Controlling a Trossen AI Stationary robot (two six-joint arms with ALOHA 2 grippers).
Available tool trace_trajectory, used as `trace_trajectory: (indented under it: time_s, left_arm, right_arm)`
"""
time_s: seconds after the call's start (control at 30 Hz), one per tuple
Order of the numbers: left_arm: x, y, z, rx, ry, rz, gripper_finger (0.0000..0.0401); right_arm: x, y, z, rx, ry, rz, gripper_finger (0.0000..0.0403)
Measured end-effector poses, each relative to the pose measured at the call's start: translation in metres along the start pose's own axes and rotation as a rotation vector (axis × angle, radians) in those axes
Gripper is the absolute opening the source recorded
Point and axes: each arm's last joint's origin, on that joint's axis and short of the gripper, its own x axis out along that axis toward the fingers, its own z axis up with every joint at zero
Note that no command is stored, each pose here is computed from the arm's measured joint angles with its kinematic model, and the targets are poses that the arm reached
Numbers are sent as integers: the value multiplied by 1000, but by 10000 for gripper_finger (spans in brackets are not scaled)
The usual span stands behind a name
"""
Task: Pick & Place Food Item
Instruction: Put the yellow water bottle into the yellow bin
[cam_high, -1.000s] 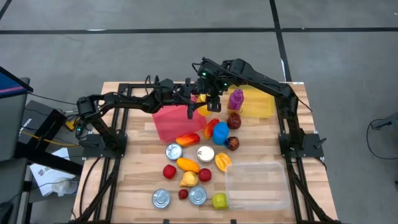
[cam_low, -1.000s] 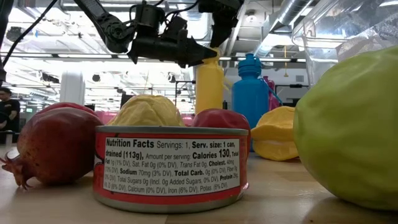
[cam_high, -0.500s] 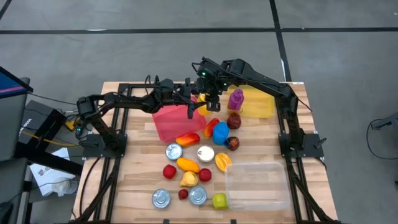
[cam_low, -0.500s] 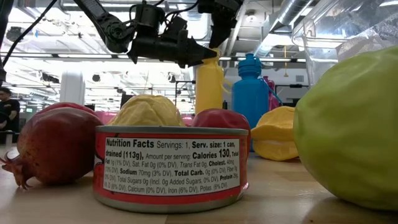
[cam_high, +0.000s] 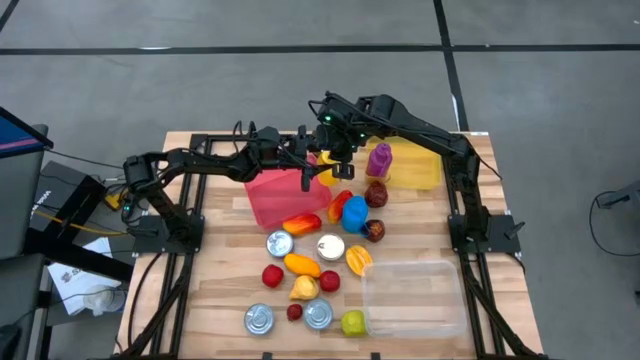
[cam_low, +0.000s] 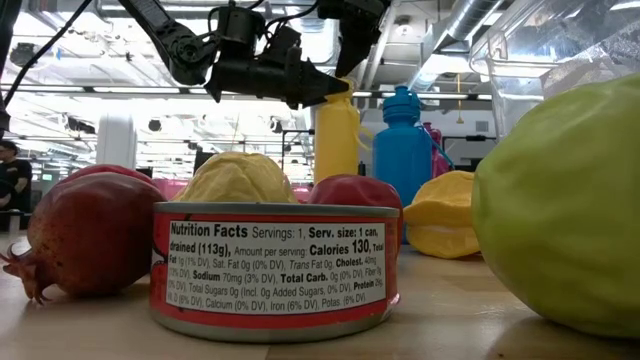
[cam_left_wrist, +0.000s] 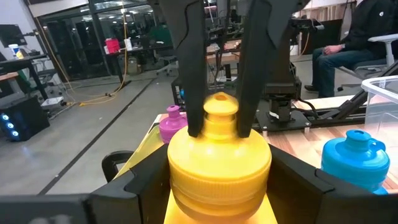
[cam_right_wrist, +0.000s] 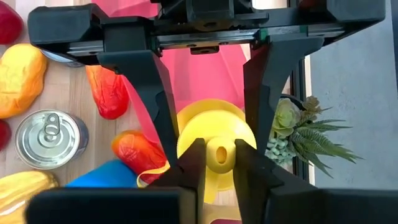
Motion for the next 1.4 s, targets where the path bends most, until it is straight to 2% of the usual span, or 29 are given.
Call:
trace_trajectory:
  time_s: [0.57, 1.03, 1.17, 1.4]
  left_arm:
    - [0, 0, 0, 0, 0, -2, 215]
    - [-1, 0, 2, 2, -3, 5, 313]
    - [-10, 0, 14, 21, 5, 7, 326]
    - [-45, -4, 56, 72, 23, 2, 328]
  right_arm:
    - [0, 3, -1, -25, 17, 10, 35]
    - [-1, 4, -1, -31, 24, 14, 35]
    - [0, 4, -1, -32, 23, 15, 35]
    - [-1, 7, 0, -38, 20, 17, 35]
